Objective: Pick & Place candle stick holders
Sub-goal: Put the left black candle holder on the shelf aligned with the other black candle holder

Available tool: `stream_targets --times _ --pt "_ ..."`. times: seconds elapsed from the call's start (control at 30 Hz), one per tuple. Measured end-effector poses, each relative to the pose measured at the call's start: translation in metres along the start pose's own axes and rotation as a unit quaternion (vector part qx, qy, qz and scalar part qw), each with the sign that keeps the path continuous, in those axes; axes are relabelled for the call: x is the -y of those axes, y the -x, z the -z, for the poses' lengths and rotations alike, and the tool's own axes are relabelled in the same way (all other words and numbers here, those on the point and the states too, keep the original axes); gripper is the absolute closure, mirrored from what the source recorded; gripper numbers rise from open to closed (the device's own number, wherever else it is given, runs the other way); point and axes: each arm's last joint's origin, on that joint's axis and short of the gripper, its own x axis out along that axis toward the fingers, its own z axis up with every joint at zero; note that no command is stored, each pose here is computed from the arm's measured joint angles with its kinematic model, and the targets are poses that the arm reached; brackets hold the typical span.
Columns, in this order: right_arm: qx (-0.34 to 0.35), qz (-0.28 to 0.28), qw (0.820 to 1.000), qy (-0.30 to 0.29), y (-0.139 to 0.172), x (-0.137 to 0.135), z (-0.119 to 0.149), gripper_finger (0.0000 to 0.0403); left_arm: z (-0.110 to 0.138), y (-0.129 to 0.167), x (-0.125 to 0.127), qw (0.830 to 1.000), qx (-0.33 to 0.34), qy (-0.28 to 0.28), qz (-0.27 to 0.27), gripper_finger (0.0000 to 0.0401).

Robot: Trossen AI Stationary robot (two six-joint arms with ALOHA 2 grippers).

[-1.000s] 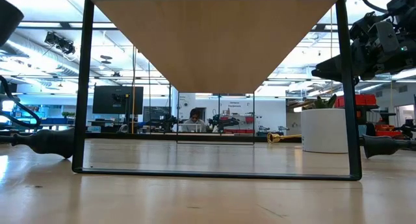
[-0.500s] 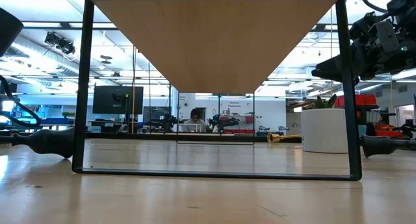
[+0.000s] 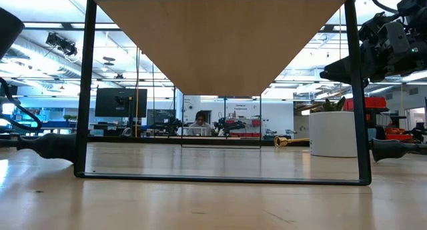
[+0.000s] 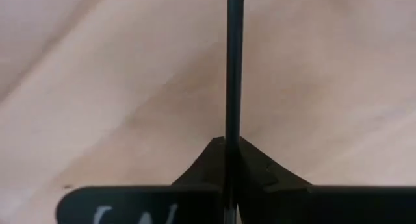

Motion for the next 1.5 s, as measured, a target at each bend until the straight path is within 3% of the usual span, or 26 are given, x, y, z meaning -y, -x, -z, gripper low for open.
stream_targets --times 0.23,0.4,0.6,0.83,1.0,1.2,1.5 --pt "0.0 0.0 1.0 0.0 0.0 0.0 0.0 0.0289 0.001 0.02 -0.02 0.997 0.053 -0.003 -0.05 0.0391" --pt "0.0 0.0 1.0 0.0 0.0 0.0 0.0 0.0289 -0.002 0.056 -0.036 0.988 0.151 -0.006 -0.022 0.0391" --pt "0.0 0.0 1.0 0.0 0.0 0.0 0.0 0.0289 -0.015 0.1 -0.077 0.97 0.227 0.009 -0.082 0.0391" --pt "0.0 0.0 1.0 0.0 0.0 0.0 0.0 0.0289 -0.032 0.146 -0.11 0.92 0.389 -0.019 -0.029 0.0391" --pt "0.0 0.0 1.0 0.0 0.0 0.0 0.0 0.0289 -0.049 0.172 -0.129 0.889 0.455 -0.042 0.001 0.0391" --pt "0.0 0.0 1.0 0.0 0.0 0.0 0.0 0.0289 -0.071 0.195 -0.152 0.85 0.525 -0.048 -0.007 0.0391" --pt "0.0 0.0 1.0 0.0 0.0 0.0 0.0 0.0289 -0.083 0.216 -0.171 0.792 0.607 -0.053 -0.018 0.0391"
